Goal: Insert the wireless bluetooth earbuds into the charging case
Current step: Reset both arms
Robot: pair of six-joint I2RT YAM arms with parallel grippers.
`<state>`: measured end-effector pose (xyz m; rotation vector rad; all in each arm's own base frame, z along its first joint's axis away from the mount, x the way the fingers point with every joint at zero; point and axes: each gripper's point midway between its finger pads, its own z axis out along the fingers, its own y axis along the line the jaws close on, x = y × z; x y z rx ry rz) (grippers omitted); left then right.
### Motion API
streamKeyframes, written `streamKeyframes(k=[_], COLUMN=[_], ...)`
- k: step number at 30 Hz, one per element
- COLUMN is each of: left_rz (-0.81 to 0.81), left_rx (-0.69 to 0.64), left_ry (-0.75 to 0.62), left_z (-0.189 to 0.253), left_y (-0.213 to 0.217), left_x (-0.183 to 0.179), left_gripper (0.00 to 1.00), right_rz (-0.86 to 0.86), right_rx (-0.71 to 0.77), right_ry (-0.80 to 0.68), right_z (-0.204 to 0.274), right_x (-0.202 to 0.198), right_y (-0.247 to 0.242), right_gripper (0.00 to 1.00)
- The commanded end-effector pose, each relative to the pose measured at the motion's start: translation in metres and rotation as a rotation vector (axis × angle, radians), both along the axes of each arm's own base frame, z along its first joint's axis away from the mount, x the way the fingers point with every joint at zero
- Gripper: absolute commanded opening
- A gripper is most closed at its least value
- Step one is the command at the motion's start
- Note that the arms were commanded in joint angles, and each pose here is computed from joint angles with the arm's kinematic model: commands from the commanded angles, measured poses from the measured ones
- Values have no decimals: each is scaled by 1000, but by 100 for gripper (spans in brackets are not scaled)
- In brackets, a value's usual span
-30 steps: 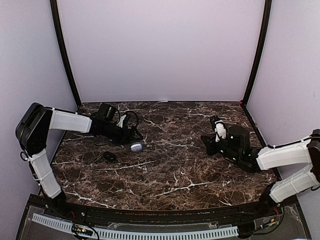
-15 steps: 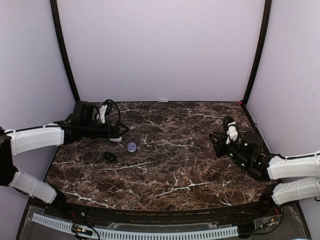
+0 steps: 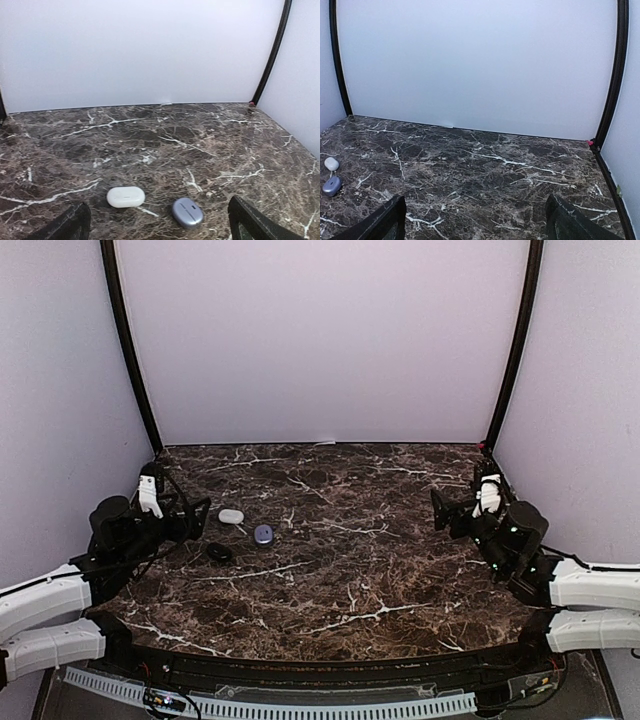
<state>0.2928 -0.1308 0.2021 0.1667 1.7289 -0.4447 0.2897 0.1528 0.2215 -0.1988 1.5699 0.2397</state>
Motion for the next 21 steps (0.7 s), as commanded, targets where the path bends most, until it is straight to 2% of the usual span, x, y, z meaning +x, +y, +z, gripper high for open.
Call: streamKeyframes(k=[1, 5, 8, 14, 18, 21], left_rz=[184, 237, 287, 346, 365, 355], left_rx=[100, 210, 243, 271, 254, 219], left_ry=[-129, -184, -210, -207, -182, -162], left_z=[9, -3, -7, -14, -27, -40], left_y=[36, 49, 59, 75, 89, 97], left_x=[4, -1, -2, 6, 12, 16], left_gripper=[99, 99, 99, 99, 99, 99], right_rz=[-111, -173, -216, -247, -250, -275], right_rx=[-85, -143, -164, -208, -254, -226], right_ry=[-51, -104, -138, -223, -172, -155], right_z=[1, 9, 7, -10, -30, -41], right_x=[1, -2, -1, -8, 3, 7], right_y=[-21, -37, -55, -83, -93, -107], right_gripper=[94, 91, 88, 85, 84, 82])
